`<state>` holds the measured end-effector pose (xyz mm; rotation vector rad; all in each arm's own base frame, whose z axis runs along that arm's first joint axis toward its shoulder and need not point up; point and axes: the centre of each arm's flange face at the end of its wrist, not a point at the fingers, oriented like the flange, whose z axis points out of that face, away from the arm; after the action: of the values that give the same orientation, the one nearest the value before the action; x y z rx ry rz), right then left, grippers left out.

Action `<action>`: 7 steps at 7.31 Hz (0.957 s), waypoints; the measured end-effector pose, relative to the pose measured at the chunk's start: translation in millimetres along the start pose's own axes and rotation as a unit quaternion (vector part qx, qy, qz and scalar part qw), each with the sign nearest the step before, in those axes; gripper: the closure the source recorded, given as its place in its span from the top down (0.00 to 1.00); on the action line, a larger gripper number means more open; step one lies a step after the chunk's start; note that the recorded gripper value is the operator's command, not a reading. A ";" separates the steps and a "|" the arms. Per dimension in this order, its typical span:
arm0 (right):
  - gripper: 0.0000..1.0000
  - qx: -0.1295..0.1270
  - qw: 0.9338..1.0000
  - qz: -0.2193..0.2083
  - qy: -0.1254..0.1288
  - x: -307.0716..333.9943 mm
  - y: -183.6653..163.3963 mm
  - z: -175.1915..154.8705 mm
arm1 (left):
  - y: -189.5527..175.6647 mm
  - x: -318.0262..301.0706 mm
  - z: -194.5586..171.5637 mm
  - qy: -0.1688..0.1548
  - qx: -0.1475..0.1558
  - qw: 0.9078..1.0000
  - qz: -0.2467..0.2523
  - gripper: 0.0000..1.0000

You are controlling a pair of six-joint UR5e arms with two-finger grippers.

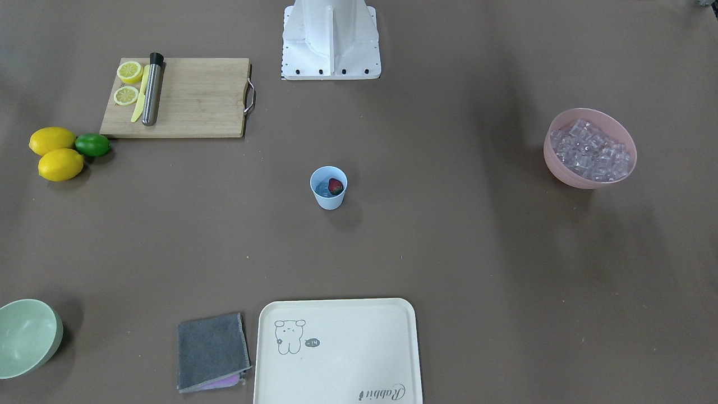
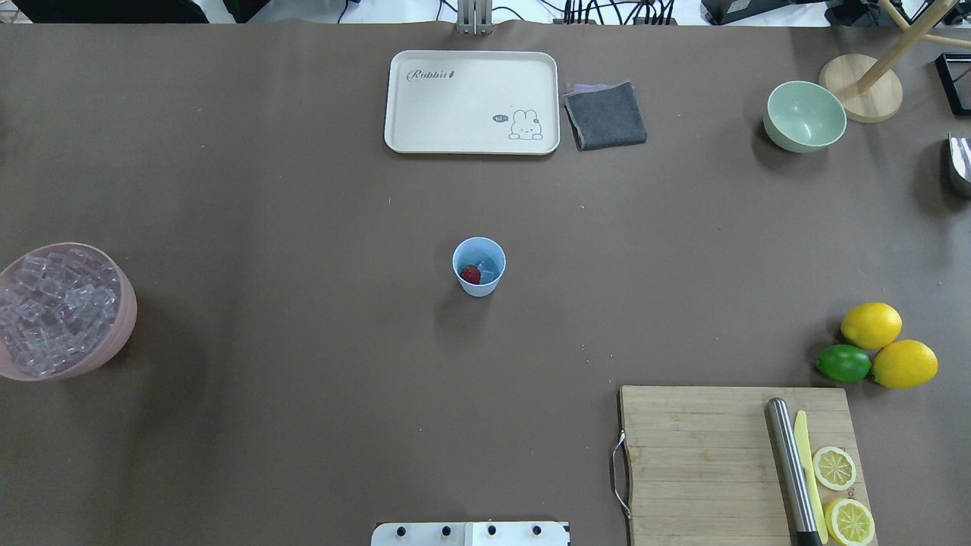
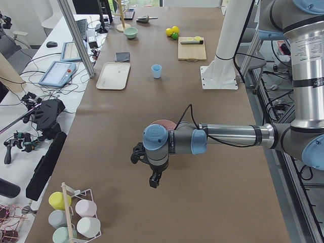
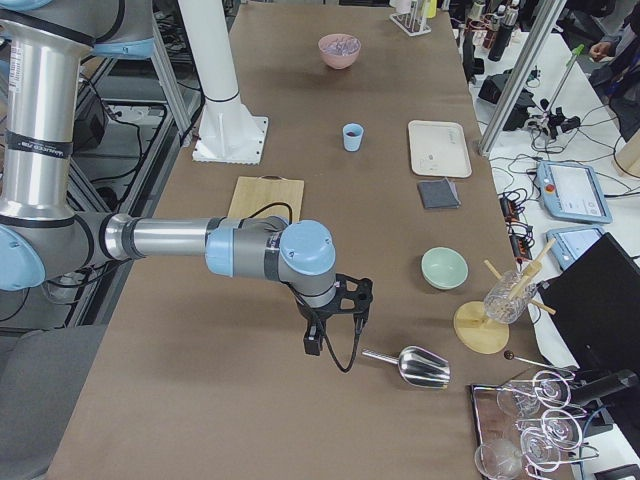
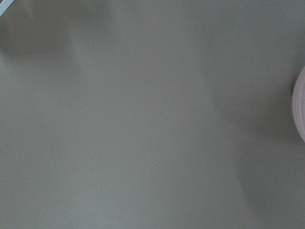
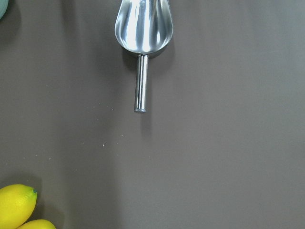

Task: Put ice and strawberries in cup

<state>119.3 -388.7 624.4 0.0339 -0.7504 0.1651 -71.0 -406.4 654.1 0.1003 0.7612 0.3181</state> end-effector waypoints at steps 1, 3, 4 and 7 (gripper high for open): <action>1.00 0.000 1.000 0.000 0.000 -0.4 0.9 -0.6 | 0.7 -0.1 0.1 0.000 0.000 1.000 0.000 0.99; 1.00 0.003 1.000 -0.002 0.000 -2.3 3.0 -3.0 | 2.2 -0.3 0.6 0.000 0.000 1.000 -0.001 0.99; 1.00 0.003 1.000 -0.003 0.000 -2.8 3.3 -3.7 | 2.4 -0.3 0.7 0.000 0.000 1.000 -0.001 0.99; 1.00 0.007 1.000 -0.006 -0.001 -6.7 3.3 -7.8 | 2.8 -0.6 1.2 0.001 -0.001 1.000 -0.002 0.99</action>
<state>119.2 -385.7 614.0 0.0526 -0.7504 0.1586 -71.3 -403.9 655.9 0.0970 0.7623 0.3156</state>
